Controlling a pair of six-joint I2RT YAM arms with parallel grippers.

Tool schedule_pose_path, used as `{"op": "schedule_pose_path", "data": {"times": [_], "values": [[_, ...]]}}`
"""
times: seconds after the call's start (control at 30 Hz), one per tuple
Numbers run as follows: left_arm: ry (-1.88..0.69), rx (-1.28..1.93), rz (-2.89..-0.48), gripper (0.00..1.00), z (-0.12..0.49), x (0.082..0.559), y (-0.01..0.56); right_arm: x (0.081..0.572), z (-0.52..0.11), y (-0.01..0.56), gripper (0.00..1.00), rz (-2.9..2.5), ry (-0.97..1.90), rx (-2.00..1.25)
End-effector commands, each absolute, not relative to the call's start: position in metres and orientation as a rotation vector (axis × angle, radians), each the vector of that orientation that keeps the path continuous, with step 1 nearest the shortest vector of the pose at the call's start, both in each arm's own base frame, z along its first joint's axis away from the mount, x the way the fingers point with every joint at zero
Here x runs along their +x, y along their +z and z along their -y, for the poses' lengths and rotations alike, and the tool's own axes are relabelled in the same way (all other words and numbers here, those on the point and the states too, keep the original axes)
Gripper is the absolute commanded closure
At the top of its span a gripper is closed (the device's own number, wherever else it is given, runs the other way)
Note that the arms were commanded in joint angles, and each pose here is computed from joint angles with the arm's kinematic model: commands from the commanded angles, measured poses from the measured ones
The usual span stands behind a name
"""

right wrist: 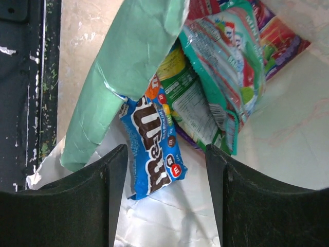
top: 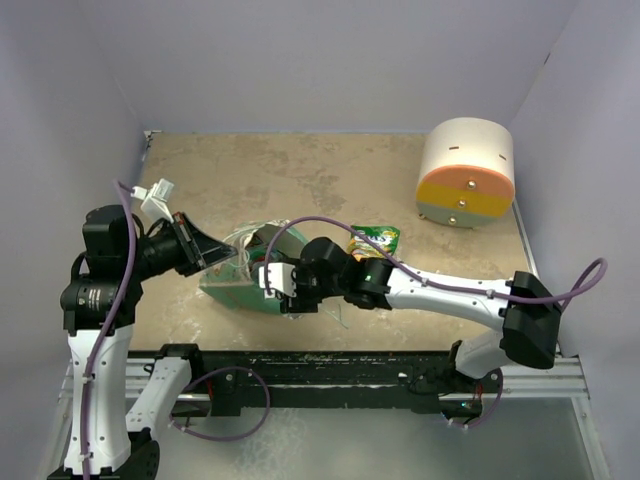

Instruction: Take the snacks out of the paper bag

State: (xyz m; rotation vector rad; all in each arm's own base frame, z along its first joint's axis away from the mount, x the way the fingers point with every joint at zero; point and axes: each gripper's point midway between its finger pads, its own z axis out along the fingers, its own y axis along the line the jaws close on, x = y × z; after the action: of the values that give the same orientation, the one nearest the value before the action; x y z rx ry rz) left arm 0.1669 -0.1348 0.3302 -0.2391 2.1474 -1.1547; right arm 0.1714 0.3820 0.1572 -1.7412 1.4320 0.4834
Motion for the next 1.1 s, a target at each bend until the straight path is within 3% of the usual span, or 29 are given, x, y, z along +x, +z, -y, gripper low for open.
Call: {"op": "schedule_pose_path", "data": {"times": [0.0, 0.2, 0.53, 0.93, 1.07], "values": [[-1.119, -0.177, -2.086, 1.0, 0.133, 0.171, 0.347, 0.171, -0.392, 0.169, 0.36, -1.457, 0.508, -1.66], [-1.044, -0.16, -2.085, 1.0, 0.126, 0.174, 0.349, 0.171, -0.393, 0.149, 0.43, -1.516, 0.495, -1.63], [-1.031, -0.193, -2.156, 1.0, 0.124, 0.173, 0.33, 0.192, -0.384, 0.124, 0.47, -1.632, 0.342, -1.591], [-1.013, -0.182, -2.199, 1.0, 0.123, 0.17, 0.322, 0.182, -0.389, 0.168, 0.84, -1.641, 0.478, -1.463], [-1.026, -0.227, -2.155, 1.0, 0.123, 0.172, 0.326, 0.191, -0.384, 0.174, 0.9, -1.681, 0.456, -1.352]]}}
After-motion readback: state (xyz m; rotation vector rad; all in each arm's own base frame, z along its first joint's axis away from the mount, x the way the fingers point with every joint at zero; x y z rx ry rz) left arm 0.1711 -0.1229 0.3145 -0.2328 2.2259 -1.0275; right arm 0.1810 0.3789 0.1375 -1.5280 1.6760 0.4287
